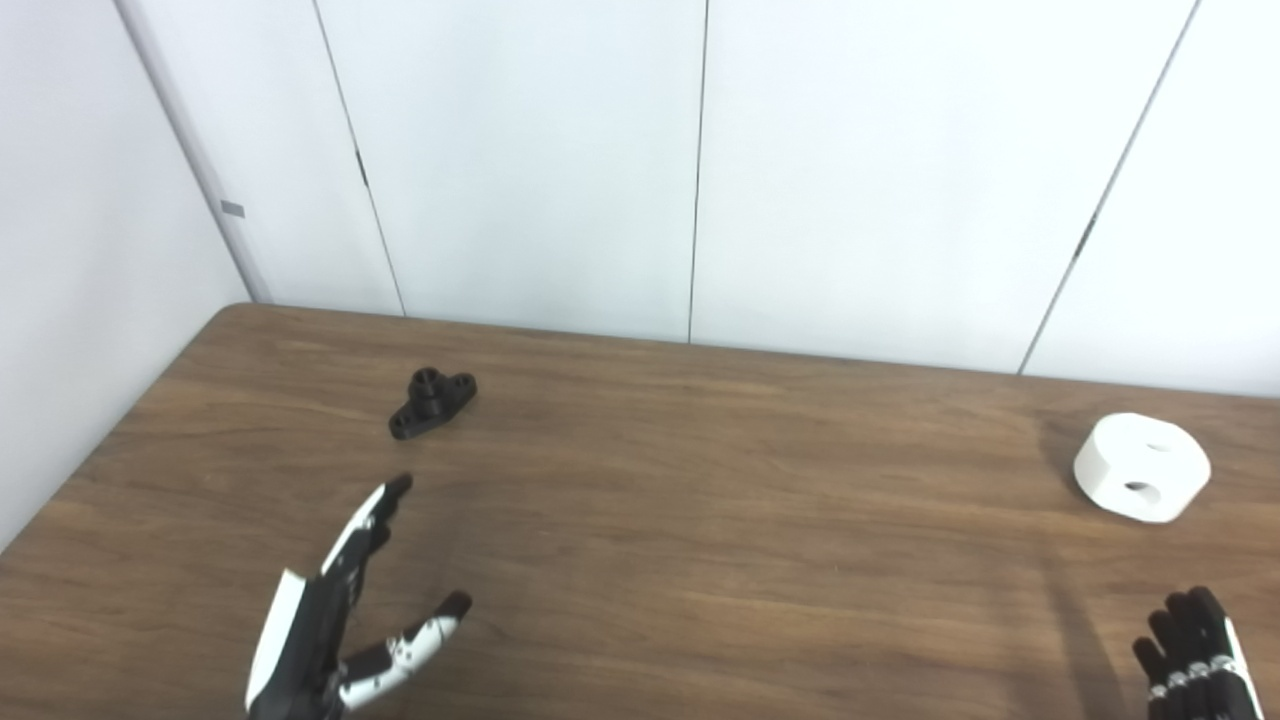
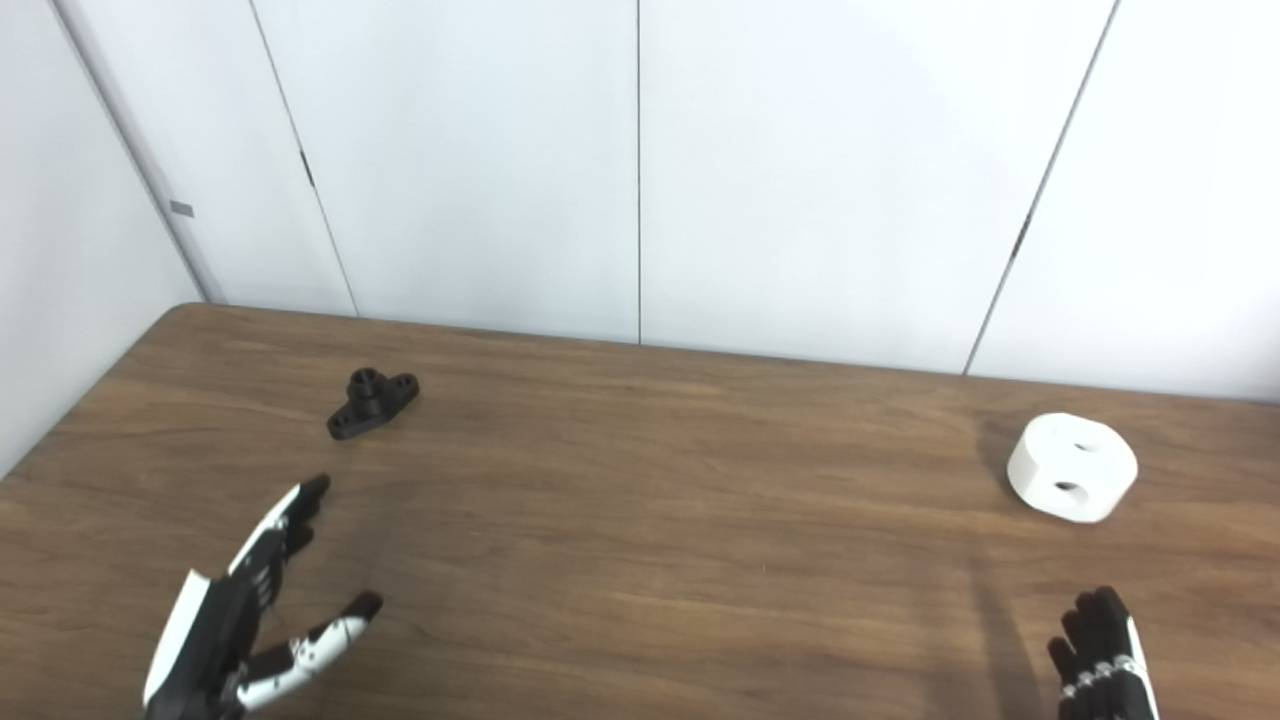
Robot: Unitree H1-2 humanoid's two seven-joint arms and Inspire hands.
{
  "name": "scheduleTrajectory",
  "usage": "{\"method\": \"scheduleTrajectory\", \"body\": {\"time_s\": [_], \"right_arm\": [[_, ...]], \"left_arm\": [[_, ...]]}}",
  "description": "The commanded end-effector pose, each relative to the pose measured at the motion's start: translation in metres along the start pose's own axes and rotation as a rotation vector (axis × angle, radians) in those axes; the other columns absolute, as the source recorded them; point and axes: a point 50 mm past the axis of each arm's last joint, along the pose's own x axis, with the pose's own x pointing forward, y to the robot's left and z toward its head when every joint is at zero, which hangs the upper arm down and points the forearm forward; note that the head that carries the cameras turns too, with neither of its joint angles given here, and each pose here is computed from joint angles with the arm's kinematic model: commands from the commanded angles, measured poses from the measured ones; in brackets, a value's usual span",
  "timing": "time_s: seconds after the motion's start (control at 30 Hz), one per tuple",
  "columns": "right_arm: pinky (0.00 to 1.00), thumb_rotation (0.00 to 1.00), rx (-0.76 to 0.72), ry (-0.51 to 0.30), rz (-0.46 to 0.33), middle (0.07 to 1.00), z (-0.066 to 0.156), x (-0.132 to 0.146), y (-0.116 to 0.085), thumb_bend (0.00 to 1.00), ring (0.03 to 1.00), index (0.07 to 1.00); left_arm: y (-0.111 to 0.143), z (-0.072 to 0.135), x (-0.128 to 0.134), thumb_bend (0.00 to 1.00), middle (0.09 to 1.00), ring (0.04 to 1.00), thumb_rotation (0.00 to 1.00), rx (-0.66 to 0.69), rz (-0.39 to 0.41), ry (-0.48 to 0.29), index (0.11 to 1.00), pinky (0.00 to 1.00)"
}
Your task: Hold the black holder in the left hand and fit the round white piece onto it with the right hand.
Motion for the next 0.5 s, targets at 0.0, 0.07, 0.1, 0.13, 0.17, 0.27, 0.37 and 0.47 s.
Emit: {"method": "scheduleTrajectory", "body": {"time_s": [0.0,0.07,0.1,0.13,0.17,0.27,0.37,0.47], "right_arm": [[1.0,0.98,0.026,0.099,-0.034,1.0,-0.023,-0.008,0.006,0.56,1.0,0.983],[1.0,0.97,0.026,0.099,-0.031,0.997,-0.023,-0.009,0.006,0.55,1.0,0.982],[1.0,0.97,0.024,0.101,-0.03,0.996,-0.024,-0.009,0.007,0.55,1.0,0.981],[1.0,0.98,0.023,0.1,-0.031,0.995,-0.024,-0.008,0.007,0.55,1.0,0.98],[1.0,0.97,0.021,0.1,-0.034,0.991,-0.023,-0.008,0.007,0.54,1.0,0.979],[1.0,0.96,0.016,0.099,-0.038,0.985,-0.023,-0.008,0.008,0.55,0.999,0.98],[1.0,0.97,0.019,0.093,-0.037,0.989,-0.024,-0.008,0.008,0.54,1.0,0.982],[1.0,0.97,0.023,0.092,-0.039,0.99,-0.024,-0.008,0.008,0.54,1.0,0.981]], "left_arm": [[0.014,0.013,0.011,0.71,0.963,0.976,0.17,0.072,0.04,-0.052,0.922,0.96],[0.02,0.016,0.02,0.72,0.969,0.982,0.19,0.112,0.054,-0.049,0.926,0.98],[0.023,0.016,0.025,0.73,0.956,0.962,0.22,0.135,0.062,-0.047,0.918,0.94],[0.026,0.017,0.03,0.73,0.954,0.961,0.23,0.161,0.073,-0.045,0.913,0.94],[0.03,0.017,0.035,0.72,0.95,0.954,0.22,0.191,0.083,-0.043,0.905,0.93],[0.035,0.014,0.046,0.72,0.954,0.961,0.26,0.249,0.099,-0.044,0.903,0.94],[0.039,0.01,0.058,0.72,0.964,0.982,0.29,0.296,0.113,-0.031,0.904,0.98],[0.04,0.007,0.069,0.73,0.961,0.986,0.34,0.342,0.134,-0.027,0.897,0.98]]}}
